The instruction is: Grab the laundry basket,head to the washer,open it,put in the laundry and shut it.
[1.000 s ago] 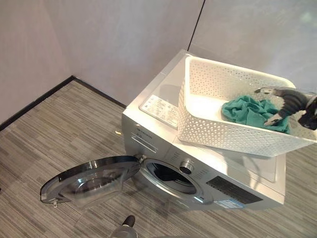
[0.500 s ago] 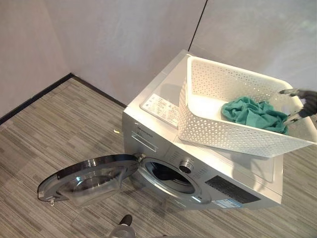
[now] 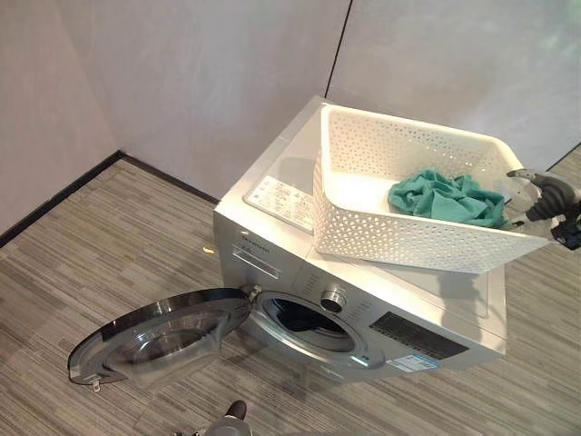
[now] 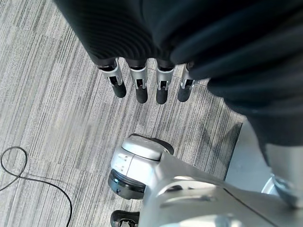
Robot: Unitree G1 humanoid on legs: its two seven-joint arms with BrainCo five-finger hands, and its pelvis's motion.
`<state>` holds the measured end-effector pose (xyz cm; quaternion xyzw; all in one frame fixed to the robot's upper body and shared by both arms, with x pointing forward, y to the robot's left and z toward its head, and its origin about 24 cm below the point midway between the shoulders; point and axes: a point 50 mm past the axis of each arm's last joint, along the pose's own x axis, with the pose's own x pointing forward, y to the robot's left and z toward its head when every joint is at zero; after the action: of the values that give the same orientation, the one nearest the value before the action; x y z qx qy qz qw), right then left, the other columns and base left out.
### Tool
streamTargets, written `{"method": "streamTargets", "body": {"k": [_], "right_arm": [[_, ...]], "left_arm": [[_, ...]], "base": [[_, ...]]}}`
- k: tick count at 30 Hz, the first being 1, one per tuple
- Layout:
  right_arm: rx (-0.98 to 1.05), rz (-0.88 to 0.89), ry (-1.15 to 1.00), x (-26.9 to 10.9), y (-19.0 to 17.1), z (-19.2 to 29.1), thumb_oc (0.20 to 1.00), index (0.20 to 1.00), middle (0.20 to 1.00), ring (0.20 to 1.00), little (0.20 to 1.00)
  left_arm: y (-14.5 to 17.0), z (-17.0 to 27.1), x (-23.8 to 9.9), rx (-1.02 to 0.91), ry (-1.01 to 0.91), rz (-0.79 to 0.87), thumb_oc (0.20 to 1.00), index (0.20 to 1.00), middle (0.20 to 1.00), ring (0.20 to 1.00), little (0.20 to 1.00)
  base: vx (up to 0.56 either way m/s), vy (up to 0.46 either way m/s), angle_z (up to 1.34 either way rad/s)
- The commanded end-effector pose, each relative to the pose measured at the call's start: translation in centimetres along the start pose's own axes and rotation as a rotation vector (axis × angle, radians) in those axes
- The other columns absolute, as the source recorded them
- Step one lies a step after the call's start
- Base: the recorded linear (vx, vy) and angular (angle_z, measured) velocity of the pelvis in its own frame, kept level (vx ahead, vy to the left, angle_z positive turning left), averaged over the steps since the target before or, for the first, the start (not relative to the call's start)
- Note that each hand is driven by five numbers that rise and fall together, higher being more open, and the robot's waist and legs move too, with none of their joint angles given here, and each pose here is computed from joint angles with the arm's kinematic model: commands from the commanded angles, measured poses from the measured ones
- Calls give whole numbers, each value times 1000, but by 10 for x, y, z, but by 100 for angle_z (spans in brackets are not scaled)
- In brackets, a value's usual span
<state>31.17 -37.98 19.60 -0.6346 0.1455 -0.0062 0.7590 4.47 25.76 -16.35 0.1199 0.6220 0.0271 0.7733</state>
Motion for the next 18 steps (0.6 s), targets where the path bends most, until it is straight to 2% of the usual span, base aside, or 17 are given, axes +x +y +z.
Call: {"method": "streamTargets", "body": {"k": [1, 4, 10, 13, 18], "right_arm": [[-102, 119, 44, 2, 18, -6, 1000, 1000, 1000, 1000, 1000], [-154, 86, 52, 5, 7, -1, 1000, 1000, 1000, 1000, 1000], [-285, -113, 27, -4, -59, 18, 1000, 1000, 1000, 1000, 1000], [-331, -214, -70, -13, -86, 49, 1000, 1000, 1000, 1000, 1000], [-314, -250, -174, -20, -82, 68, 1000, 1000, 1000, 1000, 1000]], "left_arm": [[-32, -8, 0, 4, 27, -87, 1000, 1000, 1000, 1000, 1000], [-31, -13, -1, 5, 43, -79, 1000, 1000, 1000, 1000, 1000], [-26, -20, -2, 2, 65, -63, 1000, 1000, 1000, 1000, 1000], [-22, -21, -2, -19, 66, -48, 1000, 1000, 1000, 1000, 1000], [-24, -17, -1, -31, 55, -51, 1000, 1000, 1000, 1000, 1000]], "base": [[0, 0, 0], [3, 0, -1], [0, 0, 0], [7, -1, 1], [4, -2, 2]]}}
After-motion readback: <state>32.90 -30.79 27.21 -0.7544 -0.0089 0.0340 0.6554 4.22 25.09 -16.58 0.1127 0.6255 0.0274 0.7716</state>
